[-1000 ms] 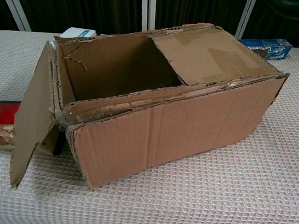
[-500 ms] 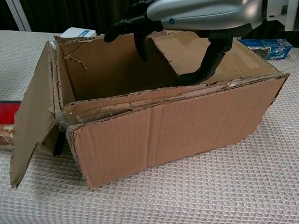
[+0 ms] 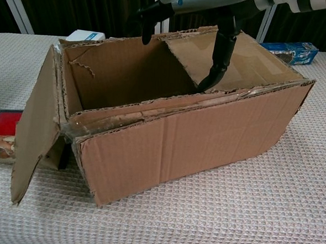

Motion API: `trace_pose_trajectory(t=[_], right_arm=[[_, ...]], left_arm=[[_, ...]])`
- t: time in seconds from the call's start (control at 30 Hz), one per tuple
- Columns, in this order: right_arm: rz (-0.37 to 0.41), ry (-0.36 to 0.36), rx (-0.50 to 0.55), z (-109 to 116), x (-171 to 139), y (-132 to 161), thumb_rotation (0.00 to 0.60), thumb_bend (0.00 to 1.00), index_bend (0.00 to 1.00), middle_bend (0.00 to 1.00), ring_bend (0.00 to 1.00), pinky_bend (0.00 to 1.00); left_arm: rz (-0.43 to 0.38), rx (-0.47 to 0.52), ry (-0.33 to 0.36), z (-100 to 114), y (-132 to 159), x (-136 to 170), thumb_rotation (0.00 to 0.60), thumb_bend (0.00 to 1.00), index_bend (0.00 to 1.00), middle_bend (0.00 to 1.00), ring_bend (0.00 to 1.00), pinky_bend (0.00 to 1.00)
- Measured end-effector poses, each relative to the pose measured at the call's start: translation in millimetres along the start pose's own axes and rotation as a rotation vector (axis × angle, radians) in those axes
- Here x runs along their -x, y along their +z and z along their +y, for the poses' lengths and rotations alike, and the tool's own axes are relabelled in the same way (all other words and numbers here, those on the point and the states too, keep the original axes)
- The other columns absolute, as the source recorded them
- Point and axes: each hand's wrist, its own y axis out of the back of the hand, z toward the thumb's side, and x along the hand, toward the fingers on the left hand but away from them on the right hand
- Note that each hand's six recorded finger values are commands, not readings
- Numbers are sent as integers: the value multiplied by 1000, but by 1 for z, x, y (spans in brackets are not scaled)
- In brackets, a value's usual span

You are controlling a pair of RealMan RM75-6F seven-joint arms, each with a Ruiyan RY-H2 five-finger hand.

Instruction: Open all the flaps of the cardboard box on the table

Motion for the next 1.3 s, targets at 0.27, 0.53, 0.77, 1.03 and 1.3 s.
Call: trace_pose_trajectory(t=[0.27, 0.53, 0.77, 1.03, 1.3], right_arm=[[-27, 63, 141, 14, -2, -3, 600, 0, 0, 190, 0, 0], [-62, 161, 148, 2, 11, -16, 600, 0, 0, 226, 0, 0], [-66, 186, 77, -8, 23, -14, 600, 0, 0, 296, 0, 0], [-94, 210, 20, -14, 30, -14, 600, 0, 0, 339, 0, 0], [-135, 170, -77, -1, 26, -14, 600, 0, 0, 393, 0, 0]], left_arm=[[1, 14, -25, -6, 2, -3, 0, 35, 53, 65, 53, 170], [-14, 15, -46, -15, 10, -11, 0, 35, 53, 65, 53, 170], [-13, 11, -55, -19, 11, -14, 0, 36, 53, 65, 53, 170], [-2, 11, -63, -22, 6, -12, 0, 35, 53, 65, 53, 170], [2, 19, -72, -25, 4, -11, 0, 35, 53, 65, 53, 170]])
